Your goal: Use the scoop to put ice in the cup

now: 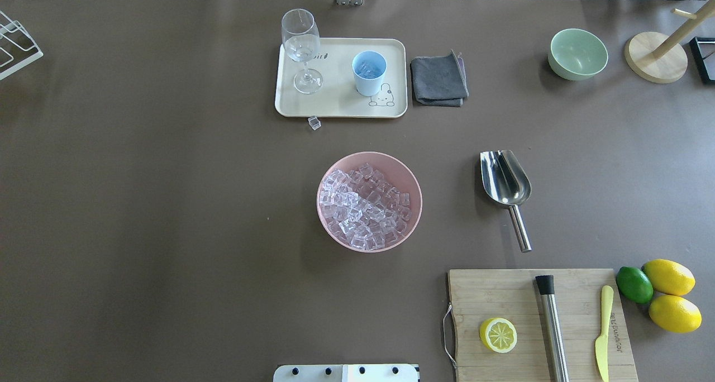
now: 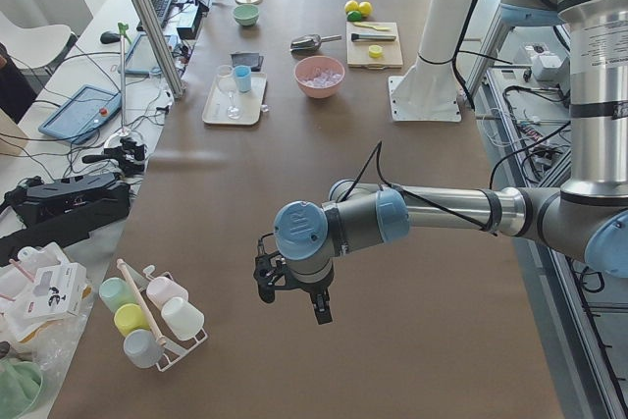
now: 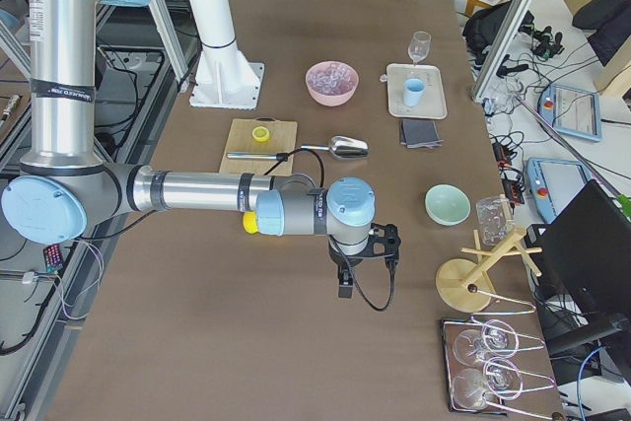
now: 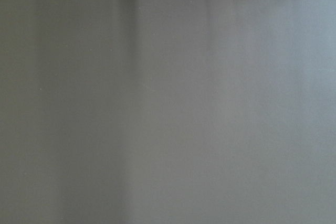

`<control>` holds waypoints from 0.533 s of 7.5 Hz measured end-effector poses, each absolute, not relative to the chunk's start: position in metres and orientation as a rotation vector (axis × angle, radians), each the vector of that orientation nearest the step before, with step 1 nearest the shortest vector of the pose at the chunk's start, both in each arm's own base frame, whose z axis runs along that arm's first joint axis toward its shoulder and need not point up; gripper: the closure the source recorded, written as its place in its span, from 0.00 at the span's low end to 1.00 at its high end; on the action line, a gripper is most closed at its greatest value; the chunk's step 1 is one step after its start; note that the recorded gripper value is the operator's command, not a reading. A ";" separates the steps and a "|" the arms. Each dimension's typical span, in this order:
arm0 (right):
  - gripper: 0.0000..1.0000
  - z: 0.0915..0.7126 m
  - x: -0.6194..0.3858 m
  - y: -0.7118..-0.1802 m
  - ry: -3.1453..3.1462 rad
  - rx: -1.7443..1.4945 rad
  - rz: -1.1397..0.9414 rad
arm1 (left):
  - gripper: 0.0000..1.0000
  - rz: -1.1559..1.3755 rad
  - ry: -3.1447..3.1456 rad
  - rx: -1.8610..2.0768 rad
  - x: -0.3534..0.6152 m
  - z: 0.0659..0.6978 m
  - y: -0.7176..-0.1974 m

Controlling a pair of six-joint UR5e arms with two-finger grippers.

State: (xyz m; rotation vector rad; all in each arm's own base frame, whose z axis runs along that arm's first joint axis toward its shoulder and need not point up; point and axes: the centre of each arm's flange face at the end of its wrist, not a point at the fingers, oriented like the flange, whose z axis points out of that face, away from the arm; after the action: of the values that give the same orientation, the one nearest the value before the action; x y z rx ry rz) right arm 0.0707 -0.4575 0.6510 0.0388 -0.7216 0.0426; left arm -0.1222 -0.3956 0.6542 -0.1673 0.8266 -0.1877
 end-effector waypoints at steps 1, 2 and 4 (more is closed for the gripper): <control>0.00 0.655 0.072 -0.455 -0.712 0.032 0.046 | 0.02 -0.187 0.827 -0.168 -0.122 0.654 -0.396; 0.00 0.660 0.072 -0.453 -0.710 0.024 0.045 | 0.01 -0.187 0.826 -0.168 -0.122 0.654 -0.396; 0.00 0.665 0.072 -0.451 -0.708 0.016 0.044 | 0.01 -0.186 0.826 -0.168 -0.122 0.654 -0.396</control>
State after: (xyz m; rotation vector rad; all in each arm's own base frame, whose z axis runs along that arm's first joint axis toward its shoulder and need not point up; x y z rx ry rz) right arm 0.0718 -0.4512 0.6646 0.0160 -0.7084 0.0441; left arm -0.1217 -0.3958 0.6542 -0.1680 0.8264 -0.1864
